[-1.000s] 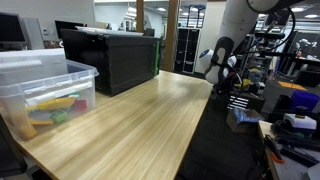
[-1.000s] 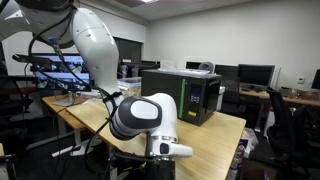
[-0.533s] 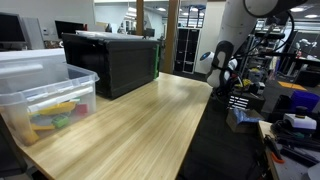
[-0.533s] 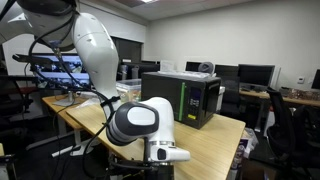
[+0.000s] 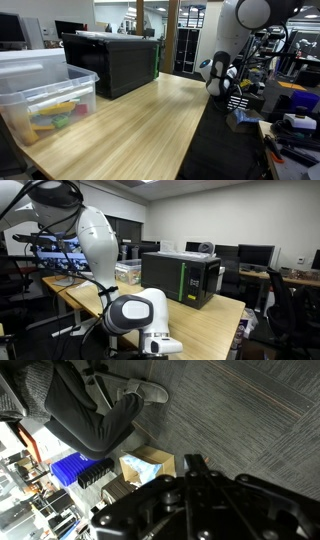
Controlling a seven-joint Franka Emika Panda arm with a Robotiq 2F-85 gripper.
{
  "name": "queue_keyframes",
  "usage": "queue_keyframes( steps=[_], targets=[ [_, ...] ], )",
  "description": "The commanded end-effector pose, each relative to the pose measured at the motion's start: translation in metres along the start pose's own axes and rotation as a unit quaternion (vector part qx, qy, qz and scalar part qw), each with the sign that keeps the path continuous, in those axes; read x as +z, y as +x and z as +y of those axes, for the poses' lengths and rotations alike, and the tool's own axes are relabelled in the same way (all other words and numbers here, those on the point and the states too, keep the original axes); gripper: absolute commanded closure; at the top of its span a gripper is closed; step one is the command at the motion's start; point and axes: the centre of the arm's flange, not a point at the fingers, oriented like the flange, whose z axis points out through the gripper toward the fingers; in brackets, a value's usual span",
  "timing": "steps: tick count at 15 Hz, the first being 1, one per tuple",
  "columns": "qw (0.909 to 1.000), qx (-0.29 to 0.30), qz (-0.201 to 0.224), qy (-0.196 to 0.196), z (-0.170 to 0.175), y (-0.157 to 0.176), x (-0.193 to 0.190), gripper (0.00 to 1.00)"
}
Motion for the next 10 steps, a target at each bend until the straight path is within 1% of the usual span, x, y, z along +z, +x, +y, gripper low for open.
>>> queue_keyframes(
  steps=[1, 2, 4, 5, 6, 8, 9, 10],
  targets=[
    [0.9995, 0.010, 0.028, 0.013, -0.011, 0.011, -0.023, 0.98],
    [0.9994, 0.011, 0.030, 0.013, -0.009, 0.013, -0.026, 0.99],
    [0.9996, -0.006, 0.024, 0.011, 0.005, 0.010, -0.036, 0.99],
    [0.9988, -0.044, 0.010, 0.021, 0.023, 0.002, -0.044, 0.98],
    [0.9977, -0.063, 0.015, 0.020, 0.031, 0.001, -0.048, 0.98],
    [0.9942, -0.101, 0.035, 0.012, 0.060, 0.005, -0.061, 0.98],
    [0.9918, -0.114, 0.053, 0.021, 0.086, 0.019, -0.081, 0.98],
    [0.9895, -0.127, 0.057, 0.039, 0.102, 0.028, -0.099, 0.98]
  ],
)
